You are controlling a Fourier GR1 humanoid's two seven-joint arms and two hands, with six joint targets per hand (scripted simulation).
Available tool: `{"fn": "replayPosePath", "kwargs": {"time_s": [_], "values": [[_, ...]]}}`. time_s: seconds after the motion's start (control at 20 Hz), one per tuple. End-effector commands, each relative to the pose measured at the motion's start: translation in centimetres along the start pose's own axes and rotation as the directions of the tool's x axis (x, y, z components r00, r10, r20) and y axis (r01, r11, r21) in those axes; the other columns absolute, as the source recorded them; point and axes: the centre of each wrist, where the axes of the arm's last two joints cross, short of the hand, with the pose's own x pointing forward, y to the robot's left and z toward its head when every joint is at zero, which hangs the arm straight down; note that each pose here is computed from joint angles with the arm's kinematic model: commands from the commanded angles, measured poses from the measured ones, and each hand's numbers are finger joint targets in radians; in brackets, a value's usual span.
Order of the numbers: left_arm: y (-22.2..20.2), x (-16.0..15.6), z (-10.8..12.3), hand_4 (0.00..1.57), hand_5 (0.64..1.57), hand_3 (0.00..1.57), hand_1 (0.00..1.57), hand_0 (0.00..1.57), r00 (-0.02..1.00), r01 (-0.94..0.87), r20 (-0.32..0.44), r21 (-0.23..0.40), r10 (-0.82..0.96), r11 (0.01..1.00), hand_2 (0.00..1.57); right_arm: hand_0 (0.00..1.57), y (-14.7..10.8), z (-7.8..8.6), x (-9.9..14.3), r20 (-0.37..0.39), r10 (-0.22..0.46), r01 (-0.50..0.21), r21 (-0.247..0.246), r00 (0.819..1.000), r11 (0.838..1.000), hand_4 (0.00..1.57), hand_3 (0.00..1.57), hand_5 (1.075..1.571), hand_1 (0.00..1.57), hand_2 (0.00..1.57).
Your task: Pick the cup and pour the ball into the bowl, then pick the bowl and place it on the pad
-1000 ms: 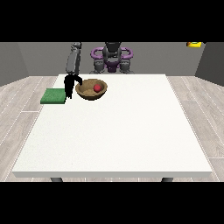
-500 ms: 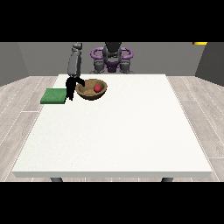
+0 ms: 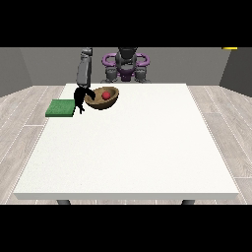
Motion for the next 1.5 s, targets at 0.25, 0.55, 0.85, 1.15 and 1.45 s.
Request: {"fn": "replayPosePath", "kwargs": {"time_s": [0.25,0.55,0.85,1.15,1.45], "values": [[1.1,1.0,0.2,1.11,1.519,0.00,0.00,0.00,0.998,-0.035,0.048,-0.011,0.035,0.999,0.00,1.57,-6.5,2.8,-1.2,-0.227,0.246,-0.285,-0.160,0.942,0.945,0.92,1.41,1.525,1.57,1.57],[1.5,-1.3,0.7,1.19,1.526,0.00,0.00,0.00,0.999,-0.048,-0.025,0.010,0.049,0.999,0.00,1.57,-6.8,-1.3,4.3,-0.228,0.346,-0.388,-0.177,0.910,0.905,1.01,1.25,1.546,1.57,1.57],[3.7,-4.4,3.0,1.20,1.540,0.00,0.00,0.00,0.992,-0.022,-0.119,0.090,0.033,0.996,0.00,1.57,-7.2,-3.9,9.5,-0.293,0.394,-0.437,-0.093,0.871,0.895,1.05,0.97,1.557,1.57,1.57],[5.9,-4.8,4.3,1.20,1.541,0.00,0.00,0.00,0.987,0.011,-0.157,0.139,0.012,0.990,0.00,1.57,-8.9,-6.3,15.8,-0.299,0.488,-0.515,-0.013,0.820,0.857,1.09,0.68,1.568,1.57,1.57],[5.9,-5.8,5.2,1.20,1.542,0.00,0.00,0.00,0.991,0.007,-0.135,0.111,0.008,0.994,0.00,1.57,-11.4,-7.3,18.9,-0.262,0.418,-0.454,-0.095,0.870,0.886,1.07,0.67,1.566,1.57,1.57]]}}
